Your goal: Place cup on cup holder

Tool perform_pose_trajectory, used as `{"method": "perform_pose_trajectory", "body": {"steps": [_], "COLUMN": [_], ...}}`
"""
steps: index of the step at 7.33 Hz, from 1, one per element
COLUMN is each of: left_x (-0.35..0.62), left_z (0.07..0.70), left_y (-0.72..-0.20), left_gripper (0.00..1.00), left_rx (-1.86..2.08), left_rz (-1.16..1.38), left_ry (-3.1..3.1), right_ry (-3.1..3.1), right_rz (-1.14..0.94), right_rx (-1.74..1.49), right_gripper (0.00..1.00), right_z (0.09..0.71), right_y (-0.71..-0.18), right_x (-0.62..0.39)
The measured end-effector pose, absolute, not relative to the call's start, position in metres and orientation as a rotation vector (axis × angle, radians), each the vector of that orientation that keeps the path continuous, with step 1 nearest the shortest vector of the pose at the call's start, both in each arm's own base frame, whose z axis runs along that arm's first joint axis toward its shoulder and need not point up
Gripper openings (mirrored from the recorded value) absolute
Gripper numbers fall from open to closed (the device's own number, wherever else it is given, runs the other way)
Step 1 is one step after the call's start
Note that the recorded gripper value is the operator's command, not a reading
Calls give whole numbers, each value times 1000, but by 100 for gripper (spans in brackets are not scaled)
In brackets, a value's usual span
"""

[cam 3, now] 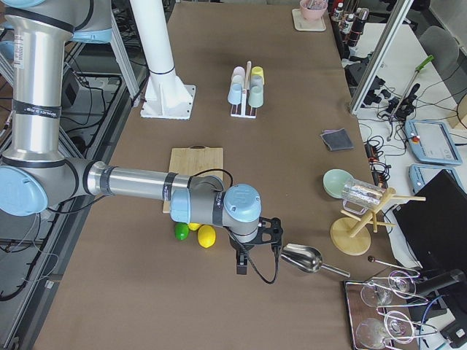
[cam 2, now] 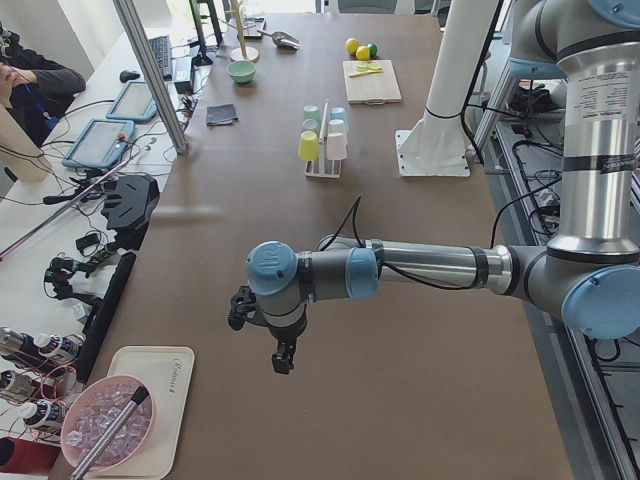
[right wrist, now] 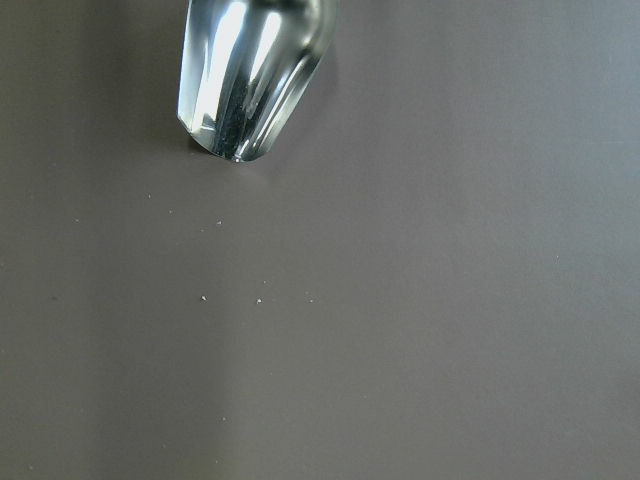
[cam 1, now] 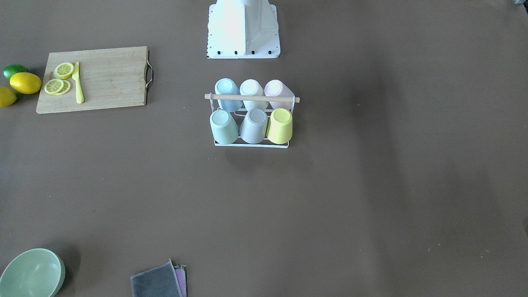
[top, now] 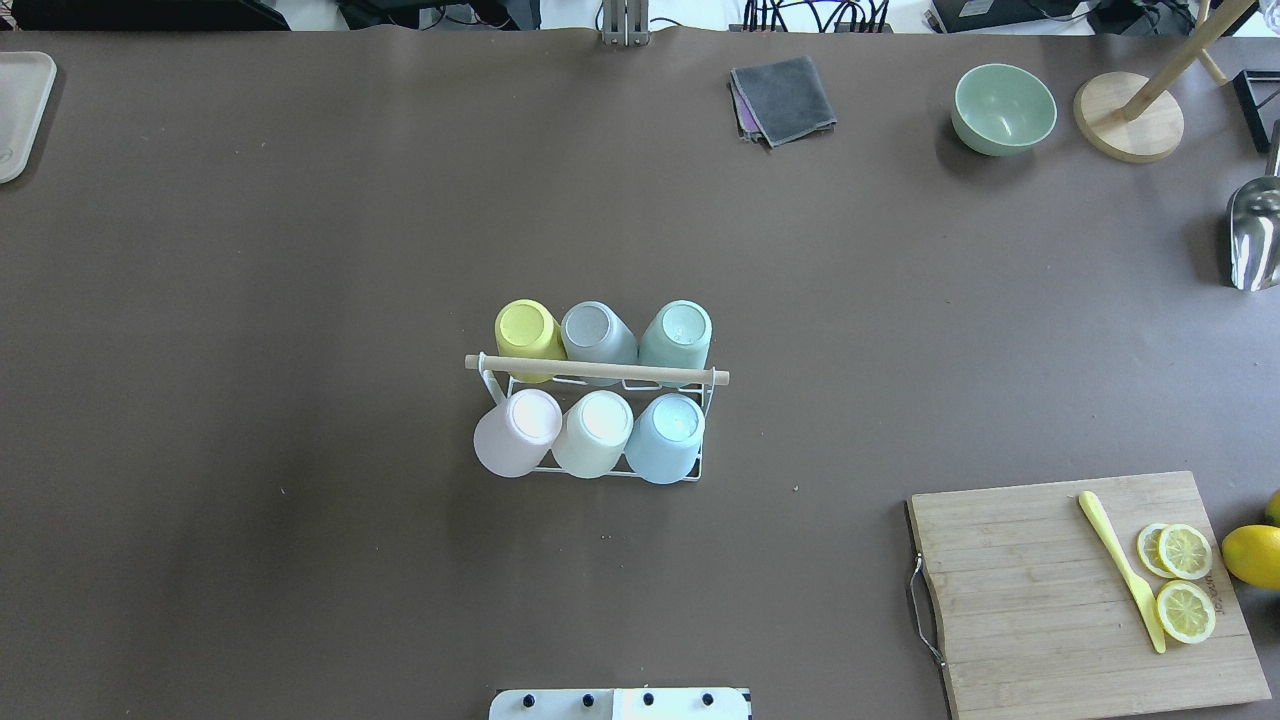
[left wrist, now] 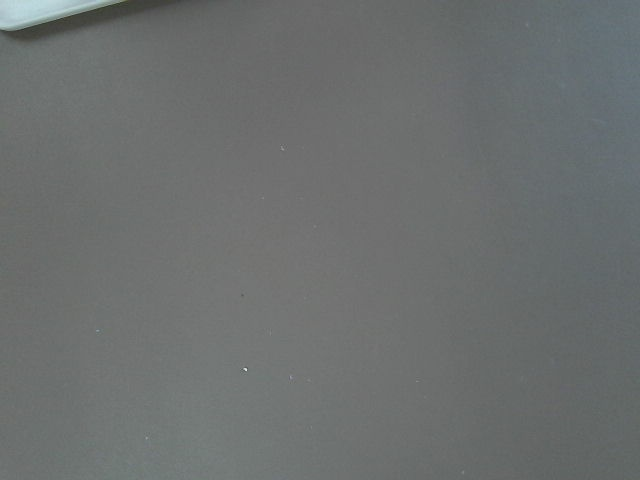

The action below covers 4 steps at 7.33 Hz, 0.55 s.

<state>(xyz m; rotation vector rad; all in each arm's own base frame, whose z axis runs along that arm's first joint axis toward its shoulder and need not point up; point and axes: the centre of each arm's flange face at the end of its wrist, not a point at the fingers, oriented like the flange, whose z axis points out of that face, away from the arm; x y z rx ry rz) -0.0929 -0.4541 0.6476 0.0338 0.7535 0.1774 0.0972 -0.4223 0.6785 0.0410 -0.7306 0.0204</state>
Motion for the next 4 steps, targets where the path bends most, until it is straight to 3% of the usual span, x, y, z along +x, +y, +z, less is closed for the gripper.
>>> {"method": "perform_pose_trajectory", "body": {"steps": [4], "left_x": [-92], "left_z": [645], "left_y": [-456], "left_gripper": [98], "left_rx": [39], "left_rz": [179], "left_ry": [758], "right_ry": [-747], "right_rz": [22], "right_rx": [54], "right_gripper": [100], "right_z": [673], "right_y": [-422], "right_x": [99]}}
